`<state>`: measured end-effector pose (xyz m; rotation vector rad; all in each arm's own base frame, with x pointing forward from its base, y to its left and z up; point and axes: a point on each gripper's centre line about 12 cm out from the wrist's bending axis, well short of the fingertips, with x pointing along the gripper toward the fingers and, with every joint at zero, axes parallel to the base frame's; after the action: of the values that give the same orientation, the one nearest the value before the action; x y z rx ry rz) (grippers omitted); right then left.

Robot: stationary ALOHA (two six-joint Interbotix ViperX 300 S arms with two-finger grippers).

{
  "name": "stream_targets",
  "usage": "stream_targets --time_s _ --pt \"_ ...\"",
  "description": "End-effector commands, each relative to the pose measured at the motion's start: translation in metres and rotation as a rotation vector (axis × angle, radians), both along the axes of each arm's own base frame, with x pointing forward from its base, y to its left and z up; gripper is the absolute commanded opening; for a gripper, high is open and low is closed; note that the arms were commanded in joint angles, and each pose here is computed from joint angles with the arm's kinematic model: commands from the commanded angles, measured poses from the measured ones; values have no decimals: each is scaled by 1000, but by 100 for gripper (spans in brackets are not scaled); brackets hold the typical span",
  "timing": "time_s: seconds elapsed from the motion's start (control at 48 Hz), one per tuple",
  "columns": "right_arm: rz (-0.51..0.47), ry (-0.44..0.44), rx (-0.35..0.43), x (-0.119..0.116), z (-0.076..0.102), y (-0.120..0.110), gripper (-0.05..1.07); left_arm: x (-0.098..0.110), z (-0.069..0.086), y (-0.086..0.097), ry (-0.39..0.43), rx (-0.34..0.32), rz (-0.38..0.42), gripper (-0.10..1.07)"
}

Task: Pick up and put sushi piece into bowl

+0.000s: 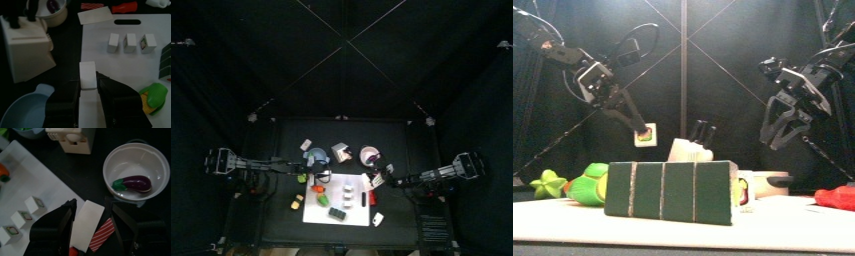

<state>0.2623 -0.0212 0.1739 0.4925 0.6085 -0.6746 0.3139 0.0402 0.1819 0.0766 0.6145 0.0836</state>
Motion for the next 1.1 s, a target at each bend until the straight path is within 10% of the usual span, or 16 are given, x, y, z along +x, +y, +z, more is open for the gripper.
stream_targets --time_s 0.0,0.292,0.688,1.083 --pt "41 -36 24 8 9 5 84 -13 10 15 -38 6 55 51" --pt "102 -27 12 11 10 9 84 -43 -3 62 -11 2 233 51" --pt "130 -17 -34 20 20 4 84 -35 -43 71 114 -26 247 57" --pt "158 7 -57 31 16 7 84 -29 -46 72 125 -28 243 86"
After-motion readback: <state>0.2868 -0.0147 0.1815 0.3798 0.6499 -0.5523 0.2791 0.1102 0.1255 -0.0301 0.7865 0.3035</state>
